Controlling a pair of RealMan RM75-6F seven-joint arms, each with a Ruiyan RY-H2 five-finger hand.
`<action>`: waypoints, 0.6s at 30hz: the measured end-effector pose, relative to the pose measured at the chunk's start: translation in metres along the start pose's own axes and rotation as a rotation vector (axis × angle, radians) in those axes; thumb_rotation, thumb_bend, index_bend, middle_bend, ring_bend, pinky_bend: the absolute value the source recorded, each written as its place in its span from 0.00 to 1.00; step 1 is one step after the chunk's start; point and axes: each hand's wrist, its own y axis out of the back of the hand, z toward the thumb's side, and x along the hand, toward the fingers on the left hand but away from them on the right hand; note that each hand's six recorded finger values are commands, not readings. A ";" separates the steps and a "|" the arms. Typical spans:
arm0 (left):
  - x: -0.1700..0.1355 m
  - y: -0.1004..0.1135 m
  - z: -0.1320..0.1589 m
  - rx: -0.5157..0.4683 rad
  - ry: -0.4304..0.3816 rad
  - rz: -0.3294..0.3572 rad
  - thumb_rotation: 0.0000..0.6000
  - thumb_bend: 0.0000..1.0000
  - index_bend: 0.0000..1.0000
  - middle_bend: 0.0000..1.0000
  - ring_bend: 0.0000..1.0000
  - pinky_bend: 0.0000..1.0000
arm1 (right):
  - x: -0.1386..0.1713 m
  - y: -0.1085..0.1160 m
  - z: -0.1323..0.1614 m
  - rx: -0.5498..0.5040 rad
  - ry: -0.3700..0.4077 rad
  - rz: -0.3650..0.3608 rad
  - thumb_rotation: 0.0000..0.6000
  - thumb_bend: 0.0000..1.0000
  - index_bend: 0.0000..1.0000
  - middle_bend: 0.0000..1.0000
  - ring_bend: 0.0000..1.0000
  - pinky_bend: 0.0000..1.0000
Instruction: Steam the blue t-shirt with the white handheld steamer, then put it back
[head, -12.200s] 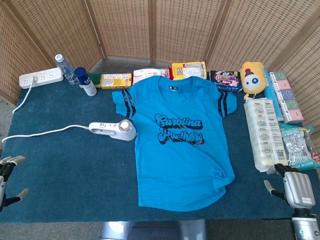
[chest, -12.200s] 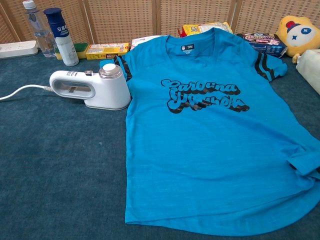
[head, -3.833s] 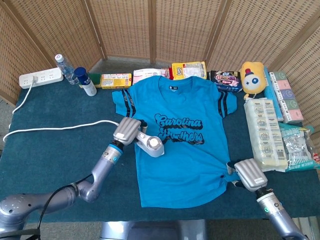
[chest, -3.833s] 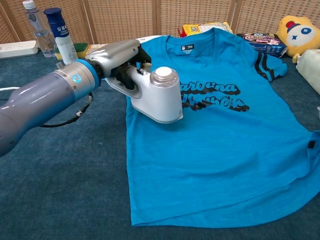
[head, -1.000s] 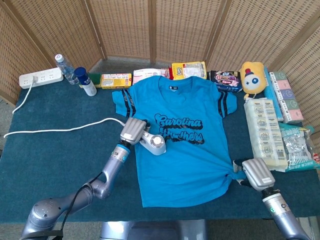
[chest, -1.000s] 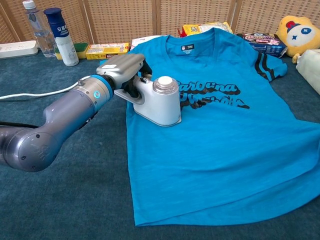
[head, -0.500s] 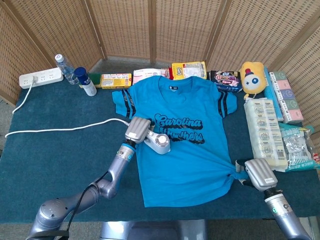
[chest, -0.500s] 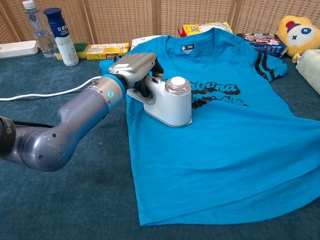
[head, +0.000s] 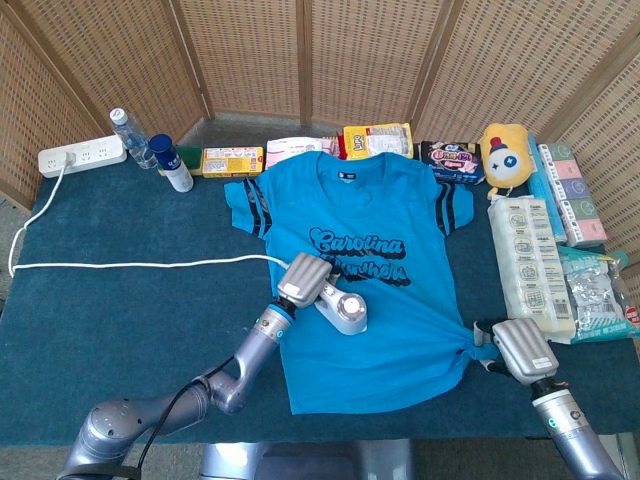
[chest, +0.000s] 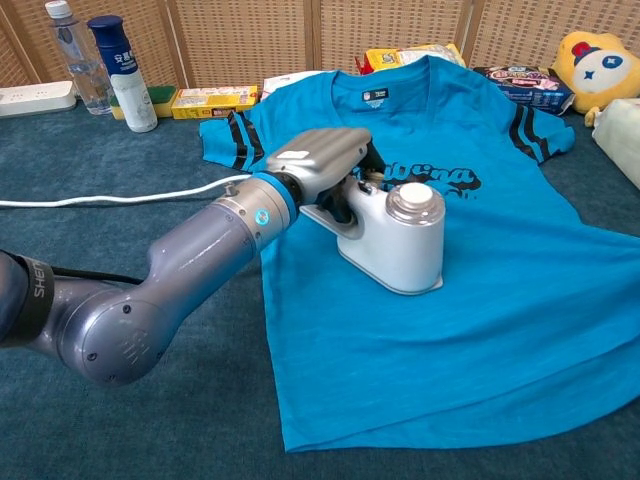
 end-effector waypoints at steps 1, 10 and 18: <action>-0.002 -0.001 0.005 -0.005 -0.016 -0.005 1.00 0.38 0.76 0.73 0.66 0.77 | 0.000 -0.001 0.001 0.000 0.003 0.004 1.00 0.48 0.68 0.62 0.62 0.73; -0.007 0.003 0.013 -0.016 -0.053 -0.007 1.00 0.38 0.76 0.73 0.66 0.77 | 0.000 -0.013 0.013 0.006 0.041 0.043 1.00 0.48 0.68 0.62 0.62 0.73; 0.002 0.011 -0.010 0.019 0.018 0.011 1.00 0.38 0.76 0.73 0.66 0.77 | 0.002 -0.019 0.027 0.011 0.079 0.064 1.00 0.48 0.68 0.62 0.62 0.73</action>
